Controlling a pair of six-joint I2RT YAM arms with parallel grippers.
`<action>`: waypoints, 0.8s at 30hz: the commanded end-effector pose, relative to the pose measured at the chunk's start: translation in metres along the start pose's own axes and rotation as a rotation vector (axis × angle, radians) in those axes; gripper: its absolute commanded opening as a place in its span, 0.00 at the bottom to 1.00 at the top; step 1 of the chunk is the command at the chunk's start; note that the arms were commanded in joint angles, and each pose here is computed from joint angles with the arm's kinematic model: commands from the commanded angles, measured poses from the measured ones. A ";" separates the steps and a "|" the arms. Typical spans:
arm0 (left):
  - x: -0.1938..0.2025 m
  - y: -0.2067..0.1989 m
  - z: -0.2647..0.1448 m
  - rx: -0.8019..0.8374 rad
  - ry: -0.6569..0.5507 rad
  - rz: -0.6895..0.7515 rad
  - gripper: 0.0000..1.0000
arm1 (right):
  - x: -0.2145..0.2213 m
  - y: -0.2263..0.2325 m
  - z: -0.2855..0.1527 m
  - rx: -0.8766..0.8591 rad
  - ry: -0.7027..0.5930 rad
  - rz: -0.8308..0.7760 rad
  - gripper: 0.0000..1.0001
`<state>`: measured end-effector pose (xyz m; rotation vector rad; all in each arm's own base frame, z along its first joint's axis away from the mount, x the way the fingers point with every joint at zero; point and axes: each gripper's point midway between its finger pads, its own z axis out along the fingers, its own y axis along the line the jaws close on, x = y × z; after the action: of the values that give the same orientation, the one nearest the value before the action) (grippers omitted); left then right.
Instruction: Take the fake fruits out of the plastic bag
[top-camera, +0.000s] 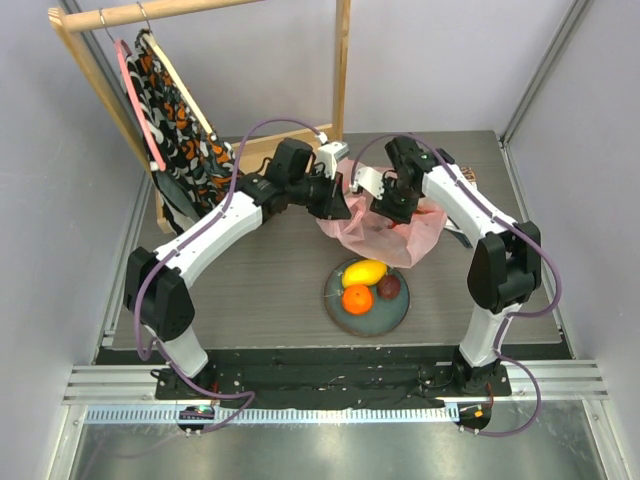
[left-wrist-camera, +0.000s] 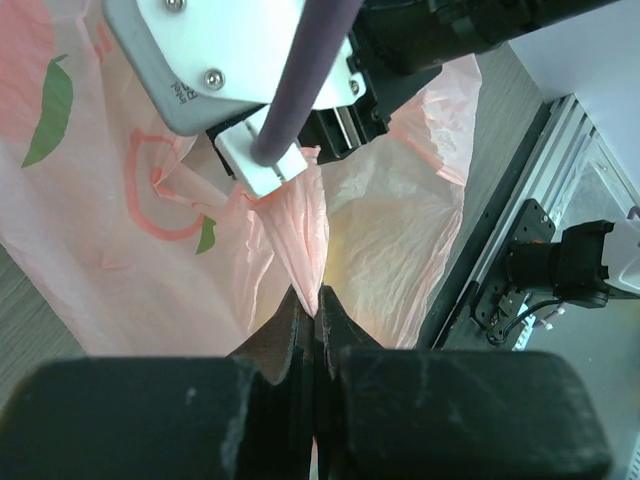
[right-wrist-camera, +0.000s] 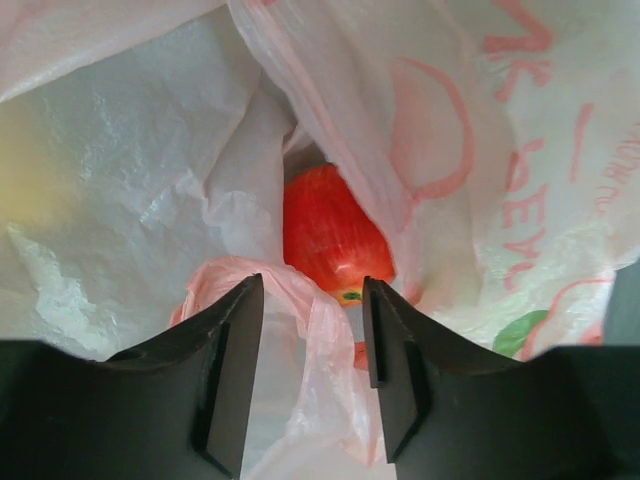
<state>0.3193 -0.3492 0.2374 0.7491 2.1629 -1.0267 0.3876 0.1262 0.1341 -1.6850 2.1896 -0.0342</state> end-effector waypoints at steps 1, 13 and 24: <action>-0.011 -0.012 -0.011 0.026 -0.046 0.048 0.00 | -0.013 -0.005 -0.006 0.002 -0.035 -0.067 0.54; -0.014 -0.014 -0.012 0.029 -0.050 0.047 0.00 | 0.000 -0.016 0.031 -0.011 0.045 -0.069 0.90; -0.006 -0.012 -0.015 0.015 -0.039 0.049 0.00 | 0.007 -0.034 0.029 0.015 0.049 -0.051 0.91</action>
<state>0.3159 -0.3467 0.2327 0.7502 2.1754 -1.0244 0.4070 0.1165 0.0888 -1.8158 2.2179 -0.0926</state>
